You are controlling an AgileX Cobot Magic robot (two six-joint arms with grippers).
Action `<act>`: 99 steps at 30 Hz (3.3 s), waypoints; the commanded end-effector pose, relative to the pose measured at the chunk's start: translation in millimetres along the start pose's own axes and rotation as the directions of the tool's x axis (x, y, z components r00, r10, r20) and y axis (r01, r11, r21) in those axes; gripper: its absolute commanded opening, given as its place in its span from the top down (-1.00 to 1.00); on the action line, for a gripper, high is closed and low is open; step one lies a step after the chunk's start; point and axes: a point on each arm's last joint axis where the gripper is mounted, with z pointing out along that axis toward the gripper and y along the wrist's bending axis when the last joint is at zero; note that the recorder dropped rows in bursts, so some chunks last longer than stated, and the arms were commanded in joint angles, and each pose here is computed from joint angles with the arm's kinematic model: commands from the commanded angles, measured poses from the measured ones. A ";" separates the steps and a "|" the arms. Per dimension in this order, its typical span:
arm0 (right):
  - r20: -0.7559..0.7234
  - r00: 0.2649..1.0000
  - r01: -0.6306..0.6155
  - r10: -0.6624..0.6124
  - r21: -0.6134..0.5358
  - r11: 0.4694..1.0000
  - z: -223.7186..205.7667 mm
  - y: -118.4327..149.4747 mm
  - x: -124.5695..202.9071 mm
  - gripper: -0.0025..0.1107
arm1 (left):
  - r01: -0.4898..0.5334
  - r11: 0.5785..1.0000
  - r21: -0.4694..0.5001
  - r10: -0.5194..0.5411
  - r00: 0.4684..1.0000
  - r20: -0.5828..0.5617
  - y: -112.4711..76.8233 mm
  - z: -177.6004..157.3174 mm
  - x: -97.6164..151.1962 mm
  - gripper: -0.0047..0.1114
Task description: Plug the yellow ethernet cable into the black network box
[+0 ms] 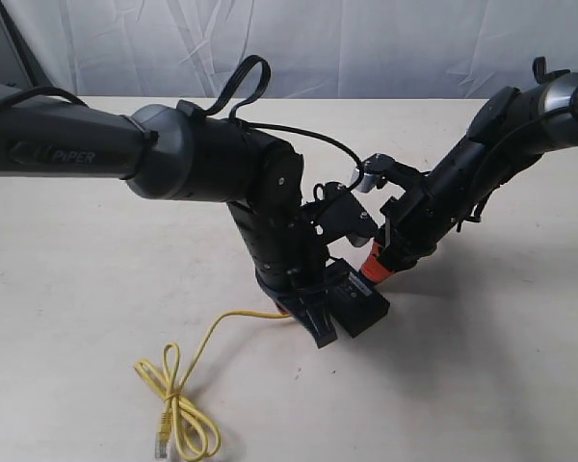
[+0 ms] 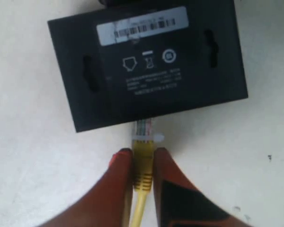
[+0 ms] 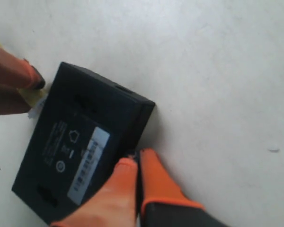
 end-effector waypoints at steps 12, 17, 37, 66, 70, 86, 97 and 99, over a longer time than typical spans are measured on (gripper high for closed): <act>-0.010 1.000 -0.019 0.019 0.007 1.000 6.2 -3.0 3.7 0.97 | -0.016 0.997 -0.081 0.015 1.000 -0.007 6.7 -1.6 -0.6 0.92; -0.010 1.000 -0.019 0.019 0.004 1.000 6.2 -2.8 3.8 0.97 | -0.007 0.998 -0.062 0.005 0.999 -0.036 5.0 -1.5 2.1 0.92; -0.010 1.000 -0.019 0.019 0.004 1.000 6.2 -2.8 3.8 0.97 | 0.049 0.999 -0.013 -0.050 0.999 -0.014 -11.9 0.3 -3.5 0.92; -0.049 0.999 -0.027 0.024 -0.059 0.998 6.0 3.1 7.2 0.97 | 0.059 0.997 -0.049 -0.058 0.998 0.035 -6.3 -0.1 -7.2 0.92; -0.059 0.998 -0.020 0.017 -0.056 0.998 5.9 2.8 8.2 0.97 | 0.052 0.997 -0.054 -0.051 0.998 0.031 -5.8 -0.2 -6.8 0.92; -0.050 0.998 -0.035 0.030 -0.088 0.995 5.7 5.8 7.1 0.97 | 0.037 0.996 -0.077 -0.028 0.993 0.118 -3.0 -4.6 -18.2 0.92; -0.069 0.997 -0.034 0.025 -0.127 0.991 5.6 9.7 8.4 0.97 | 0.051 0.996 -0.073 -0.041 0.990 0.132 -3.2 -4.7 -19.4 0.92; -0.069 0.997 -0.034 0.025 -0.127 0.991 5.6 9.7 8.4 0.97 | 0.051 0.996 -0.078 -0.041 0.991 0.128 -0.6 -5.0 -18.5 0.92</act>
